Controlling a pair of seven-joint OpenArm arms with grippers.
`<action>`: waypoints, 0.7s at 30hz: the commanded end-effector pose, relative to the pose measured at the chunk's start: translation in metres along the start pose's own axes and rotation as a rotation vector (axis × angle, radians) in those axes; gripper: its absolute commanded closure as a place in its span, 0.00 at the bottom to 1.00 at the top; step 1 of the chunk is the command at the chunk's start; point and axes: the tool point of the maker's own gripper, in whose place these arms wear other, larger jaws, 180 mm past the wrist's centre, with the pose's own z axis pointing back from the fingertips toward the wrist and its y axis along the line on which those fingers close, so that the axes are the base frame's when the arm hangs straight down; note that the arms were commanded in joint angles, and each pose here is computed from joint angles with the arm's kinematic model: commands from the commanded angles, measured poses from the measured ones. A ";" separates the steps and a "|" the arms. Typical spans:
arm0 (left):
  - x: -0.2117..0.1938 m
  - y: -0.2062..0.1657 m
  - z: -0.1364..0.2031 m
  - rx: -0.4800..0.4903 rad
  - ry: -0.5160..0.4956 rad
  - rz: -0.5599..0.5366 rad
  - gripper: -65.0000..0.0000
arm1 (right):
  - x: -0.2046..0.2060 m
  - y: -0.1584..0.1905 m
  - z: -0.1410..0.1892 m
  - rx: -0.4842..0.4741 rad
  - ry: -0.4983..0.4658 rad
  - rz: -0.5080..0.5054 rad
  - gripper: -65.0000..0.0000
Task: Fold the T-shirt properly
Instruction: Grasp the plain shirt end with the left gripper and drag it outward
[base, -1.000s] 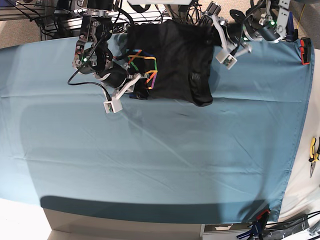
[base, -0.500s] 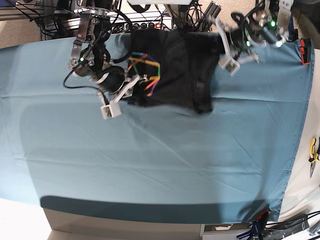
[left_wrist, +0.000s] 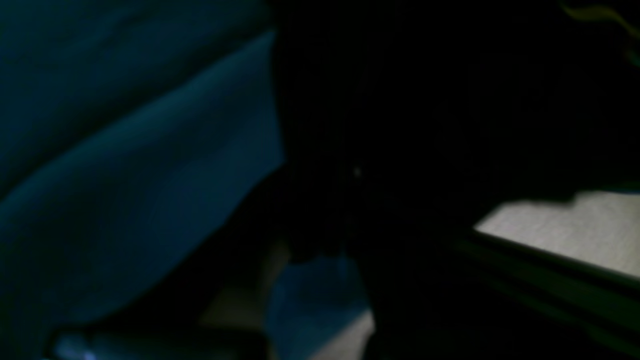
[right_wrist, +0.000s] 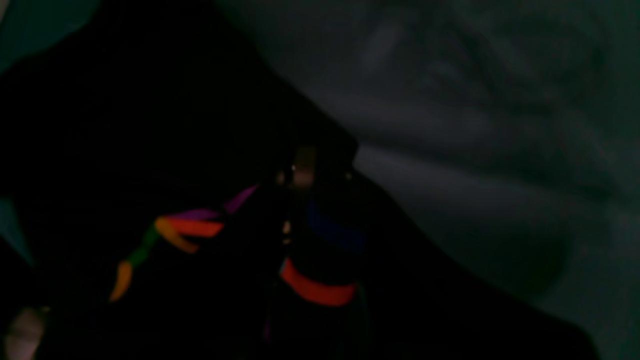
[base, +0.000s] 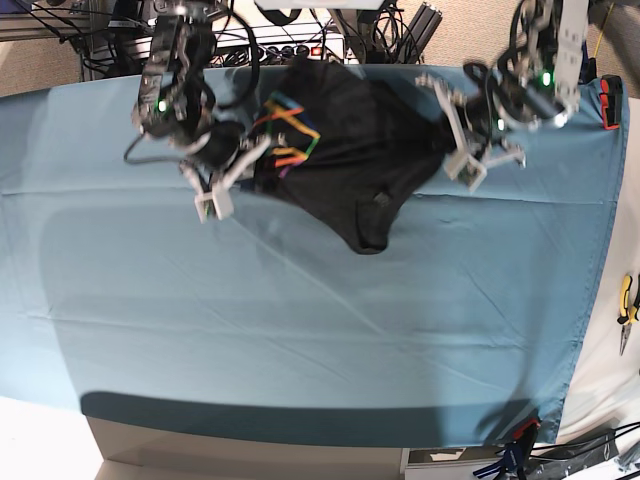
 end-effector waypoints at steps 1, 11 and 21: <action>0.014 0.004 -0.001 0.005 -0.042 -0.008 1.00 | 0.009 0.004 0.004 0.017 -0.041 0.005 1.00; 0.051 0.019 -0.041 -0.019 -0.057 -0.026 1.00 | -0.021 0.021 0.010 0.094 0.000 -0.088 1.00; 0.086 0.011 -0.082 -0.072 -0.043 -0.095 1.00 | -0.032 0.050 0.008 0.185 0.018 -0.148 1.00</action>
